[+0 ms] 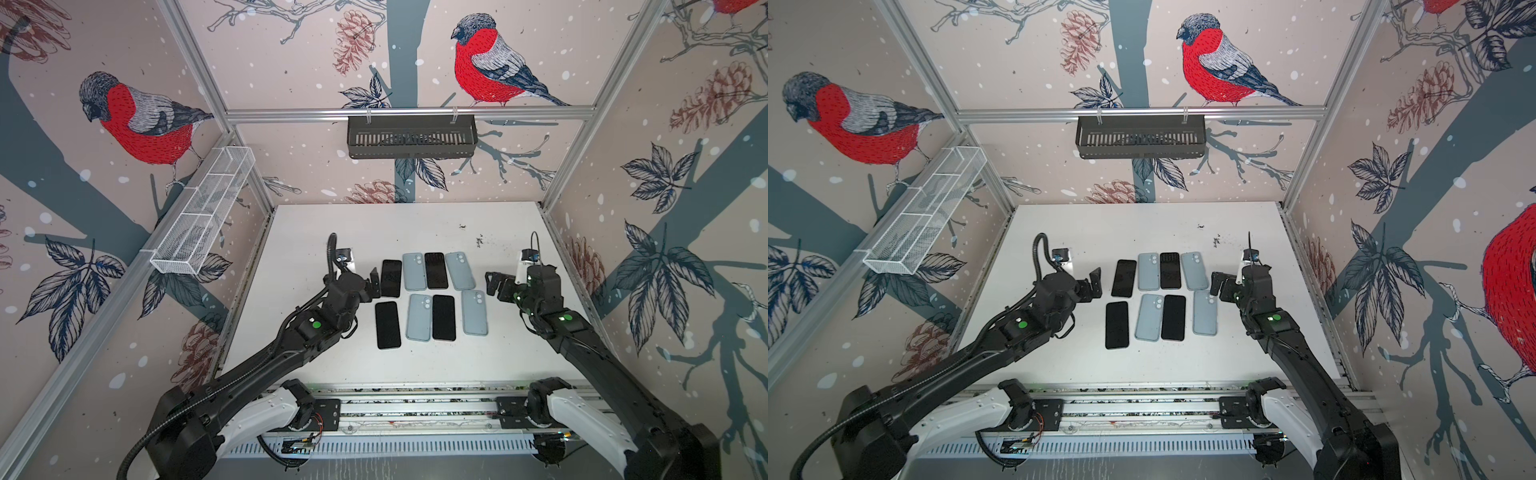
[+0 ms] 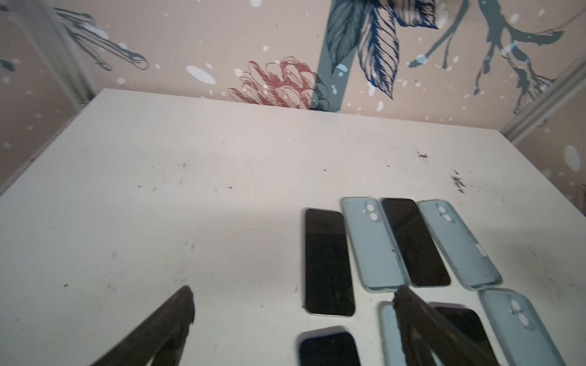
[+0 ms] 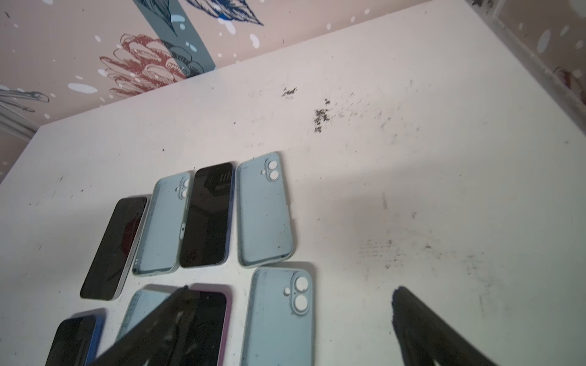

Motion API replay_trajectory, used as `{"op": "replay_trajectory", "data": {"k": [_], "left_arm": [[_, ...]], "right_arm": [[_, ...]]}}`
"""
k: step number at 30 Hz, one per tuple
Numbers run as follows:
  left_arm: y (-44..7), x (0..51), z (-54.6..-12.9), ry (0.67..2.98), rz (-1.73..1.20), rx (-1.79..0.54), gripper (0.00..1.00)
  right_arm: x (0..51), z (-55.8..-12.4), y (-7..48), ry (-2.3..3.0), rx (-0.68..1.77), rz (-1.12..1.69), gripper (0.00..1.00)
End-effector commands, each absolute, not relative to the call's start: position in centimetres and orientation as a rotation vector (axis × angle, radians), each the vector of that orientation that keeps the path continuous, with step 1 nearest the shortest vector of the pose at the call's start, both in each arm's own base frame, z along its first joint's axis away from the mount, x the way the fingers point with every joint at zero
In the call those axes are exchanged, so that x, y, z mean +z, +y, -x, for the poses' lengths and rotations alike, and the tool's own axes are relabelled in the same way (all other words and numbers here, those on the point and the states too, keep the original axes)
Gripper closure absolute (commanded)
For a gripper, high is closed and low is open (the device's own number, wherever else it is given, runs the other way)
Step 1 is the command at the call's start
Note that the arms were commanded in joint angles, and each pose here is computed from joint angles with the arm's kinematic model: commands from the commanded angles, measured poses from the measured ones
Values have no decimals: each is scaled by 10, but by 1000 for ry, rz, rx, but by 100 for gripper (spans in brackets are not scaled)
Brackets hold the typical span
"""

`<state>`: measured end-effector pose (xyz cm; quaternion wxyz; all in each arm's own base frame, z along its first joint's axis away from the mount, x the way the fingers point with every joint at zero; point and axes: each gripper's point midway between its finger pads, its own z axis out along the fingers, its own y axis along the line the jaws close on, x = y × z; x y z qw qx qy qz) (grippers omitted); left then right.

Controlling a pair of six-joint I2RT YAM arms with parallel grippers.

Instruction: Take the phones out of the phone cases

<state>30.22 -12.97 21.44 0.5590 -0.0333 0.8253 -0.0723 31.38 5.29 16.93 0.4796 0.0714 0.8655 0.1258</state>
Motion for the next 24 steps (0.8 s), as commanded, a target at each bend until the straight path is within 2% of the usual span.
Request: {"op": "replay_trajectory", "data": {"k": [1, 5, 13, 18, 24], "left_arm": [[-83, 225, -310, 1841, 196, -54, 3], [-39, 212, -317, 1828, 291, 3, 3], [-11, 170, -317, 1815, 296, 170, 3], [9, 169, -312, 1719, 271, 281, 3], [18, 160, -305, 1572, 190, 235, 4]], "right_arm": [[179, -327, 12, 2011, 255, -272, 1], [165, -336, -23, 1952, 215, -376, 1], [119, -350, -56, 2029, 108, -491, 1], [133, -342, -67, 1851, -52, -437, 1], [150, -334, -46, 1670, -142, -283, 1]]}}
